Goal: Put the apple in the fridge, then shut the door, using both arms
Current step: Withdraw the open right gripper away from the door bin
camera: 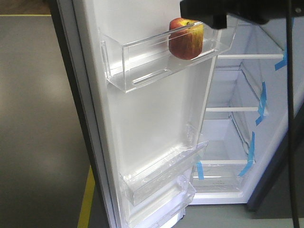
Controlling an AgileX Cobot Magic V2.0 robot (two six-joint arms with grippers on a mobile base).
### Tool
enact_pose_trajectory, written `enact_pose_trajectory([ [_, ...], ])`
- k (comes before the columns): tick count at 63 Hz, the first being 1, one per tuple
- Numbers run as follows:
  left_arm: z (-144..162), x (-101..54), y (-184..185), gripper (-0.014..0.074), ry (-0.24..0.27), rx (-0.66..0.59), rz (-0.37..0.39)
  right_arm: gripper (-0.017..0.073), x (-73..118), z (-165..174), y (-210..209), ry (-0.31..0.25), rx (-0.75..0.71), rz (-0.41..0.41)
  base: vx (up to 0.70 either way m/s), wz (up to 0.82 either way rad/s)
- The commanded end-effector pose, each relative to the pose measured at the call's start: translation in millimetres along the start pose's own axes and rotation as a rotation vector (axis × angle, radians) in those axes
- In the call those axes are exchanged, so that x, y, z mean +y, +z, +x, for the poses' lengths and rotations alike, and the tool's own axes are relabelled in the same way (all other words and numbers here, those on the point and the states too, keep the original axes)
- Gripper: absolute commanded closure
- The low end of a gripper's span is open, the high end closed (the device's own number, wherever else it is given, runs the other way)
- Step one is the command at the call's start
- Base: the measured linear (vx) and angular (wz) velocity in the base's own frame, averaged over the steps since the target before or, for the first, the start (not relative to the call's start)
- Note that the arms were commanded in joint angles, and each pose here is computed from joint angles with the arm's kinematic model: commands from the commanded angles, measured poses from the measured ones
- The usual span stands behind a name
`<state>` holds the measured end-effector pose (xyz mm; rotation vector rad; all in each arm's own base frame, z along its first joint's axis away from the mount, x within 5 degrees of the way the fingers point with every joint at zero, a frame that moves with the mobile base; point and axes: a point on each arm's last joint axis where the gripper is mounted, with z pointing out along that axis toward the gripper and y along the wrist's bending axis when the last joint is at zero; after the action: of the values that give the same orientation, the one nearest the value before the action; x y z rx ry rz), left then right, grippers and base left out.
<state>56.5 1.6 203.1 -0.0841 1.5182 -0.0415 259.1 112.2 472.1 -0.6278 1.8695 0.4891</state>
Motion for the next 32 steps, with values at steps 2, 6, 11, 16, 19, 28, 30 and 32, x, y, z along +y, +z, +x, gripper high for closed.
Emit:
enact_pose_trajectory([
  [2,0,-0.2,-1,0.06,-0.008,-0.066,0.01,-0.0017,12.4,10,-30,0.002,-0.111,0.019,0.0,0.0],
  [6,0,-0.2,-1,0.06,-0.008,-0.066,0.01,-0.0017,17.6,23,-40,0.007,-0.103,0.019,0.0,0.0],
  [11,0,-0.2,-1,0.06,-0.008,-0.066,0.01,-0.0017,23.3,46,-47,0.018,-0.072,0.012,0.0,0.0],
  [16,0,-0.2,-1,0.06,-0.008,-0.066,0.01,-0.0017,29.4,66,-56,0.02,-0.051,0.005,0.0,0.0],
  [19,0,-0.2,-1,0.06,-0.008,-0.066,0.01,-0.0017,32.6,77,-61,0.025,-0.043,0.004,0.0,0.0],
  [28,0,-0.2,-1,0.06,-0.008,-0.066,0.01,-0.0017,43.6,113,-77,0.045,-0.023,-0.005,0.0,0.0],
  [30,0,-0.2,-1,0.06,-0.008,-0.066,0.01,-0.0017,45.6,120,-81,0.047,-0.021,-0.005,0.0,0.0],
  [32,0,-0.2,-1,0.06,-0.008,-0.066,0.01,-0.0017,48.5,128,-85,0.048,-0.021,-0.008,0.0,0.0],
])
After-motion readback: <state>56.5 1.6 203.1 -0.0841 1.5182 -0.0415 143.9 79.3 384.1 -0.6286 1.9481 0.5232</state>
